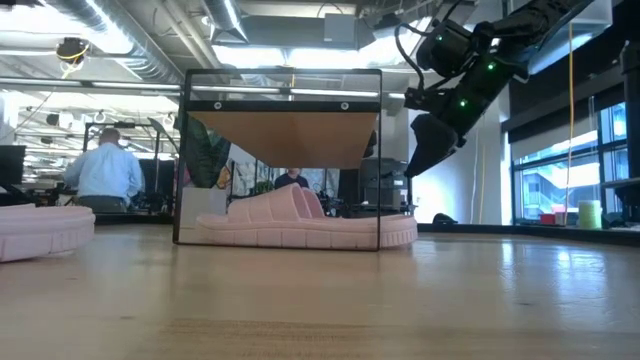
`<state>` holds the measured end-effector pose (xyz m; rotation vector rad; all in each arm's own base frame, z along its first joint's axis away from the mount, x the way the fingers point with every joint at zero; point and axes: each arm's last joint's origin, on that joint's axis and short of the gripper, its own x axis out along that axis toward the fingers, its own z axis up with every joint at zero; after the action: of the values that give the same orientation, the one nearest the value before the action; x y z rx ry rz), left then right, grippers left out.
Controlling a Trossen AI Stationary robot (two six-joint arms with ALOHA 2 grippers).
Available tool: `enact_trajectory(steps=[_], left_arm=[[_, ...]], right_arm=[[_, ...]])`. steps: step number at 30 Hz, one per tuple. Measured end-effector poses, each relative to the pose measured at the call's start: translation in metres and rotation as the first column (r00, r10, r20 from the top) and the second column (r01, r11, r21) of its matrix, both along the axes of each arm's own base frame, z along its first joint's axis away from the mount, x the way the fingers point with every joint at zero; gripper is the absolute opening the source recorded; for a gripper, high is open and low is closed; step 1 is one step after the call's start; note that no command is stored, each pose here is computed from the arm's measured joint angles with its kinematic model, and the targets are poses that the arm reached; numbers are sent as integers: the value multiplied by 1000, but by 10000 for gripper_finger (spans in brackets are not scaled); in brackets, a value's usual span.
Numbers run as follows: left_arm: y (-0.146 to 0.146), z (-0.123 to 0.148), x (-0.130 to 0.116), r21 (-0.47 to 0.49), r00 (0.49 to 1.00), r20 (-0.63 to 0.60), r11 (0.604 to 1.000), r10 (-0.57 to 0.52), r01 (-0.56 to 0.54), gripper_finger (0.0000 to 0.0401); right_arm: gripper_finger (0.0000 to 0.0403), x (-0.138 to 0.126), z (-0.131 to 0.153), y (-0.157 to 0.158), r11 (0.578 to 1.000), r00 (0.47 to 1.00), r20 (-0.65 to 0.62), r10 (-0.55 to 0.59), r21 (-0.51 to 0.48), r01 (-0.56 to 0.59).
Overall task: Pick and place slides into the shelf
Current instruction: Put the pink slide under the shelf
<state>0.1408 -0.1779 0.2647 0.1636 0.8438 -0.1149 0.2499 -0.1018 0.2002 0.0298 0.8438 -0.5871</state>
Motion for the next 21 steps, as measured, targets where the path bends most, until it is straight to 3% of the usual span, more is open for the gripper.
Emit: enact_trajectory(steps=[4, 15, 21], left_arm=[[3, -3, -7, -57, 993, -70, 994, 93, -97, 217], [4, -2, -1, -91, 990, -69, 987, 126, -132, 217], [1, -4, 11, -31, 998, -20, 998, 56, -56, 217]], right_arm=[[225, 2, 3, -3, 1000, 999, 47, -10, -15, 11], [225, 7, 9, -6, 997, 995, 96, 28, -80, -21], [225, 8, 11, -7, 996, 993, 118, 24, -83, -14]])
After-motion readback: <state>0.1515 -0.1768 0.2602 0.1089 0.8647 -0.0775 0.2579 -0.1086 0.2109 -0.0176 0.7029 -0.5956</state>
